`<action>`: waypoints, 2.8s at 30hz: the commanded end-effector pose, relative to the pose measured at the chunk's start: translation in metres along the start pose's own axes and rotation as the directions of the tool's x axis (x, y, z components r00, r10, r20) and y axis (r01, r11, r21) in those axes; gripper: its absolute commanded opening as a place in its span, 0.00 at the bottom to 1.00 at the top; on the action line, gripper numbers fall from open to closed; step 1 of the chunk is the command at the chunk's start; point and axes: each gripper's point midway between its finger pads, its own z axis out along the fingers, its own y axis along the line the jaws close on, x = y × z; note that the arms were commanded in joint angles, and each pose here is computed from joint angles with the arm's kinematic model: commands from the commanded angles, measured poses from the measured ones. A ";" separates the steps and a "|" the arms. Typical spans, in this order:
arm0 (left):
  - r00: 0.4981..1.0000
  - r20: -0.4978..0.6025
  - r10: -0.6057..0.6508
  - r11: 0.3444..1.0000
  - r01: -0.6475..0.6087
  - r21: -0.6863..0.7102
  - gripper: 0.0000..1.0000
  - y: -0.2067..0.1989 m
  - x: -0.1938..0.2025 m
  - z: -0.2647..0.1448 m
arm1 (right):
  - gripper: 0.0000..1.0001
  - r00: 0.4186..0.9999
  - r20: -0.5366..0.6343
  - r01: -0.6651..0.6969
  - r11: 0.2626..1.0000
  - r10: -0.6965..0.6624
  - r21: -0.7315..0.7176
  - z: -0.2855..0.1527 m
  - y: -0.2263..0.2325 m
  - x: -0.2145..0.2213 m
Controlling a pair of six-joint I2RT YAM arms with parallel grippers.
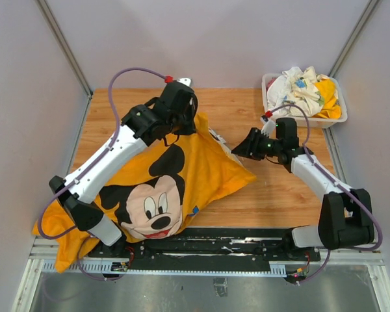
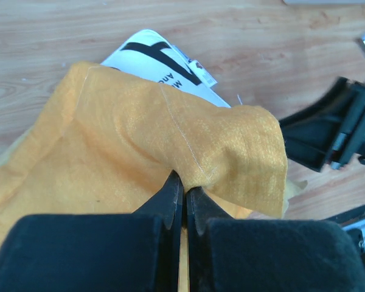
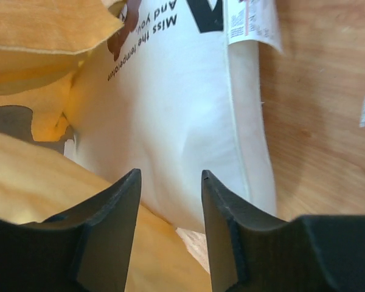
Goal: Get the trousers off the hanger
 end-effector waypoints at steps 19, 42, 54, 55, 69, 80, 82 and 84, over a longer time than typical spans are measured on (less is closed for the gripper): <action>0.898 0.405 -0.171 0.971 0.085 0.222 0.00 0.001 -0.133 -0.138 | 0.51 0.964 0.246 -0.124 0.990 0.104 0.066 -0.051 -0.036 -0.032; 0.886 0.431 -0.172 0.897 -0.040 0.441 0.00 -0.033 -0.139 -0.189 | 0.52 0.977 0.083 -0.166 0.945 0.197 -0.283 -0.023 0.015 -0.040; 0.878 0.428 -0.215 0.898 0.004 0.441 0.00 -0.032 -0.148 -0.175 | 0.55 0.984 -0.141 -0.160 0.905 0.113 -0.394 -0.010 0.066 0.028; 0.876 0.430 -0.221 0.896 0.008 0.445 0.00 -0.033 -0.149 -0.175 | 0.55 0.982 -0.156 -0.163 0.905 0.109 -0.392 -0.007 0.067 0.034; 0.867 0.416 -0.275 0.863 0.033 0.504 0.00 -0.046 -0.161 -0.172 | 0.56 0.967 -0.224 -0.211 0.867 0.118 -0.452 0.025 0.092 0.053; 0.866 0.419 -0.274 0.860 0.026 0.509 0.00 -0.048 -0.162 -0.172 | 0.36 0.958 -0.282 -0.202 0.831 0.057 -0.518 0.048 0.131 0.063; 0.862 0.427 -0.273 0.865 0.026 0.501 0.00 -0.046 -0.163 -0.174 | 0.15 0.955 -0.288 -0.217 0.835 0.073 -0.507 0.052 0.129 0.063; 0.858 0.436 -0.271 0.869 0.023 0.494 0.00 -0.044 -0.164 -0.177 | 0.02 0.954 -0.288 -0.220 0.836 0.078 -0.503 0.052 0.128 0.062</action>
